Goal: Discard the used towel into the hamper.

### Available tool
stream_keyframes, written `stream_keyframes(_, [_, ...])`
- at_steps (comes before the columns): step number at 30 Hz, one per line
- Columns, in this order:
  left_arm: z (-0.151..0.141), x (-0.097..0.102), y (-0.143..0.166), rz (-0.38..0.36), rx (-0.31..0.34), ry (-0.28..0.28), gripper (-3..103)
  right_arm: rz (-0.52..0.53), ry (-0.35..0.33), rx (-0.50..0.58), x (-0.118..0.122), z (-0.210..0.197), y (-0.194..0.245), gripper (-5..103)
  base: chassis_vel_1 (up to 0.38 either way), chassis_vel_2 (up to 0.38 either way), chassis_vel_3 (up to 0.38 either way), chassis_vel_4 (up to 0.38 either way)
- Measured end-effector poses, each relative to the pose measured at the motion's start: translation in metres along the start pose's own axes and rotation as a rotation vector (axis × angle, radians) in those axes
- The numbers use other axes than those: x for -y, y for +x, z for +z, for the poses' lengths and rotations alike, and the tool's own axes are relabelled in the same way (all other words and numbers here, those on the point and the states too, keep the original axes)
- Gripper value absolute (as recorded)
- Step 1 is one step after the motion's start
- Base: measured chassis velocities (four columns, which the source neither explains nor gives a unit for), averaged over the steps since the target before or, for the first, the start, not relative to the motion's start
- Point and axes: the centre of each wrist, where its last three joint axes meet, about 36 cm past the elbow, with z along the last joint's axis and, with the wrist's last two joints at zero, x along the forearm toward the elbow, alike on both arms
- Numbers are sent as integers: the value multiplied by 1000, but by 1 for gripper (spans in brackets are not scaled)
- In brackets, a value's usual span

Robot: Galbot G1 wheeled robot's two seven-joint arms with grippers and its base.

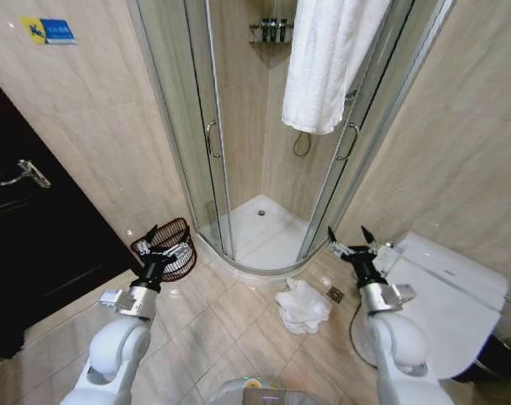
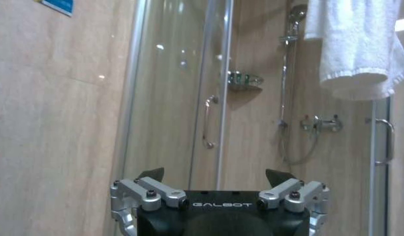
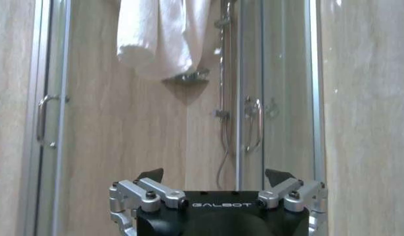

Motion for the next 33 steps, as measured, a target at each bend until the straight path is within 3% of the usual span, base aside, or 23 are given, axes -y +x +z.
stream_keyframes(12, [13, -9, -1, -14, -23, -9, 100, -52, 32, 121, 14, -23, -88, 100, 0, 0, 0, 0])
stream_keyframes(23, [36, -8, -7, -15, -61, -18, 100, -106, 60, 197, 19, -74, -114, 100, 0, 0, 0, 0])
stream_keyframes(33, [38, -9, -7, -9, -68, -20, 100, -91, 66, 282, 35, -110, -167, 100, 0, 0, 0, 0])
